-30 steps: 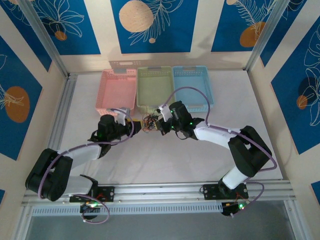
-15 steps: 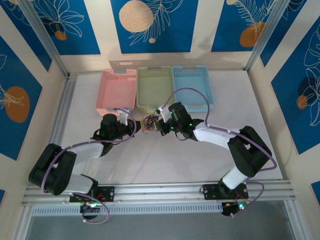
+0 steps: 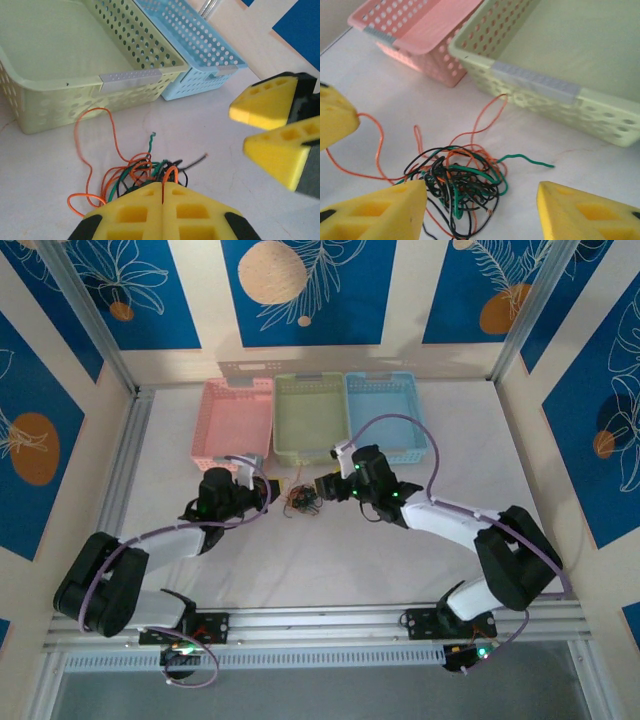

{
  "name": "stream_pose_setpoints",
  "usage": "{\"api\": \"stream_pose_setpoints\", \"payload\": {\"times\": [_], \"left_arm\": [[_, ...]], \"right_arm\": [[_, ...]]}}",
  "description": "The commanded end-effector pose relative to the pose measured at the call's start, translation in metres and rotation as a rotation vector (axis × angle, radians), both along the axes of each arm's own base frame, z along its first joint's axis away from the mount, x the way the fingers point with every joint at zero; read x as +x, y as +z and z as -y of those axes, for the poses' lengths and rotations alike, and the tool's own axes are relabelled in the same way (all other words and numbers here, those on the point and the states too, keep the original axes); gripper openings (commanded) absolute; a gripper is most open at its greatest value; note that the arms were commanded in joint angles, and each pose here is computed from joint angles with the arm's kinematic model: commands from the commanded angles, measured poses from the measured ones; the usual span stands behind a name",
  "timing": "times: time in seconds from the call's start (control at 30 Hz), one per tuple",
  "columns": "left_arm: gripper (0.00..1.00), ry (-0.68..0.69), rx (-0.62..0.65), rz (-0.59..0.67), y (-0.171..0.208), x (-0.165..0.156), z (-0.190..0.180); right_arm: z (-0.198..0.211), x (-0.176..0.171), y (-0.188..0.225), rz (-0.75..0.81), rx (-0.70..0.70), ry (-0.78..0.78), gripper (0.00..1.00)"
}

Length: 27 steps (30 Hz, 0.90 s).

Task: Untangle the cables

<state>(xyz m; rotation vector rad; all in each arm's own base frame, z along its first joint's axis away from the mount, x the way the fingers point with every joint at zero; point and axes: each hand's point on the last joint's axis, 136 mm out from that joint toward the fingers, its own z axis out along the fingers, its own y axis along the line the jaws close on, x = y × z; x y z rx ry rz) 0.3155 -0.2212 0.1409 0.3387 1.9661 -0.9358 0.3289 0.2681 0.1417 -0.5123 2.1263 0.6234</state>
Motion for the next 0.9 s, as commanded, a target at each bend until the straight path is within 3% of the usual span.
{"api": "stream_pose_setpoints", "payload": {"times": [0.0, 0.4, 0.6, 0.77, 0.87], "left_arm": [[0.00, -0.013, -0.001, 0.041, 0.006, -0.003, 0.002], [0.00, -0.027, -0.013, 0.058, 0.010, -0.005, 0.004], [0.00, -0.016, -0.006, 0.053, 0.008, -0.005, 0.002], [0.00, -0.009, -0.003, 0.053, 0.008, -0.004, 0.001], [0.00, -0.012, -0.004, 0.055, 0.008, -0.004, 0.002]], "right_arm": [[0.005, 0.004, 0.012, 0.011, 0.074, -0.029, 0.60], [-0.037, -0.005, -0.007, -0.114, 0.055, 0.151, 0.49], [-0.053, 0.006, -0.013, -0.162, 0.042, 0.172, 0.32], [-0.062, 0.015, -0.032, -0.283, -0.008, 0.164, 0.30], [-0.064, 0.014, -0.038, -0.281, -0.048, 0.161, 0.33]]}}
